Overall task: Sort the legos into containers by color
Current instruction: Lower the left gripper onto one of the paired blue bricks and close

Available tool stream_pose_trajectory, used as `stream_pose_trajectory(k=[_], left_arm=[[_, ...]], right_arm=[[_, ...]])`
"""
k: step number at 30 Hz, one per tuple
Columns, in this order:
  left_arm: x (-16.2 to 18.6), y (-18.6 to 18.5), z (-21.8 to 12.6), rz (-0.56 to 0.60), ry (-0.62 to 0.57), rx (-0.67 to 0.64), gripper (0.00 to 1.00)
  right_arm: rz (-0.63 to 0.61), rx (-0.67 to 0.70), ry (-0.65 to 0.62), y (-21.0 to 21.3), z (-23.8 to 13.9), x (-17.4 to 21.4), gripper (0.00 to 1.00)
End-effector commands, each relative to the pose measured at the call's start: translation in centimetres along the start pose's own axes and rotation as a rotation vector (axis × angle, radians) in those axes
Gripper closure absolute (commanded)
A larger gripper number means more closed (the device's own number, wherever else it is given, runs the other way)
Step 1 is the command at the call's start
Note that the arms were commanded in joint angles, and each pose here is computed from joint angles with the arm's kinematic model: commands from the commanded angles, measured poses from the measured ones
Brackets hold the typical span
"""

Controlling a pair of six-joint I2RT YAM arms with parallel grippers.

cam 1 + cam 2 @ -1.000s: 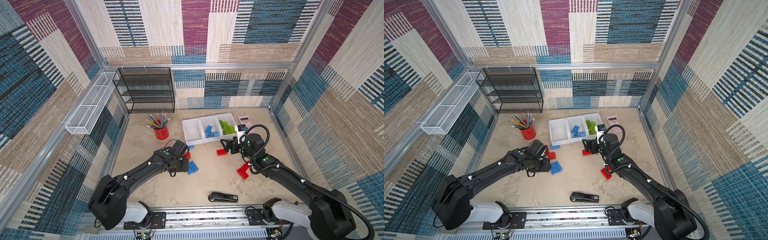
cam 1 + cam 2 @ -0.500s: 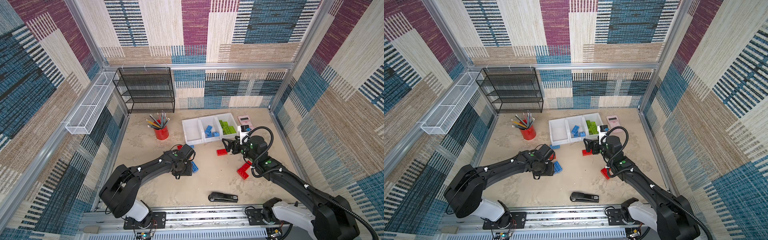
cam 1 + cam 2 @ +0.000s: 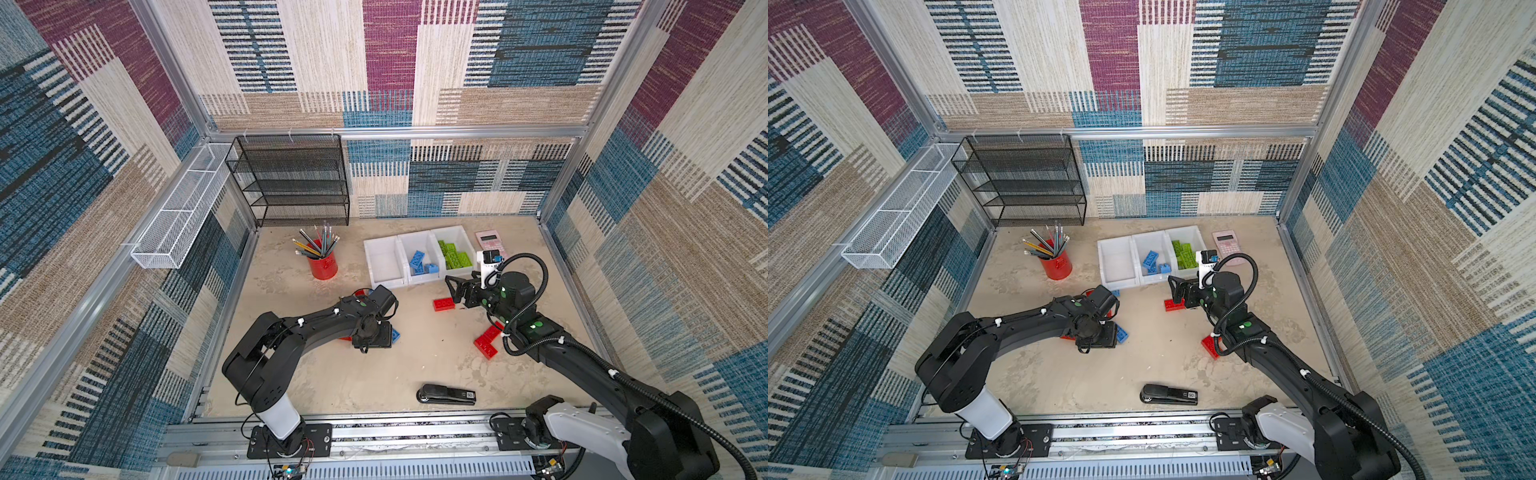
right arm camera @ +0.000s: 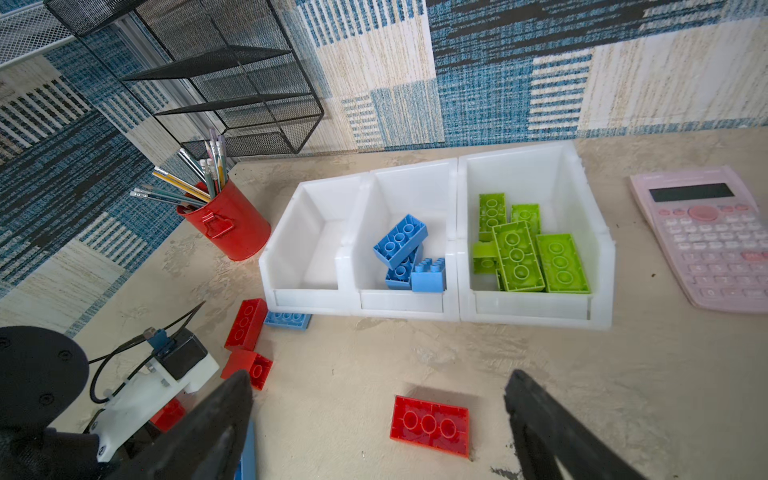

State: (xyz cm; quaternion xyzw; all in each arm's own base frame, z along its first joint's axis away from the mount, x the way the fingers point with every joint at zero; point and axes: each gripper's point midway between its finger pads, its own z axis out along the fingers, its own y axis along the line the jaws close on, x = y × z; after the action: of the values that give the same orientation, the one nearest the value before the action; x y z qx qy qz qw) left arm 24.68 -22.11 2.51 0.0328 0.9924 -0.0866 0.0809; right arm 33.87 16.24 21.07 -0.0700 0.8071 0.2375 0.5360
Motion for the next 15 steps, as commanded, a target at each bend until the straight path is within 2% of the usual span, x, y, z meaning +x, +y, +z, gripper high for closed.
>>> stream_pose_trajectory(k=[1,15], left_arm=[[-0.3,-0.3,0.2,0.004,0.002,0.005,0.37],[-1.6,0.7,0.4,0.069,0.002,-0.097,0.52]], right_arm=[[-0.009,0.000,-0.028,0.0,0.1,-0.6,0.04],[-0.012,0.004,-0.026,-0.1,0.3,-0.4,0.04]])
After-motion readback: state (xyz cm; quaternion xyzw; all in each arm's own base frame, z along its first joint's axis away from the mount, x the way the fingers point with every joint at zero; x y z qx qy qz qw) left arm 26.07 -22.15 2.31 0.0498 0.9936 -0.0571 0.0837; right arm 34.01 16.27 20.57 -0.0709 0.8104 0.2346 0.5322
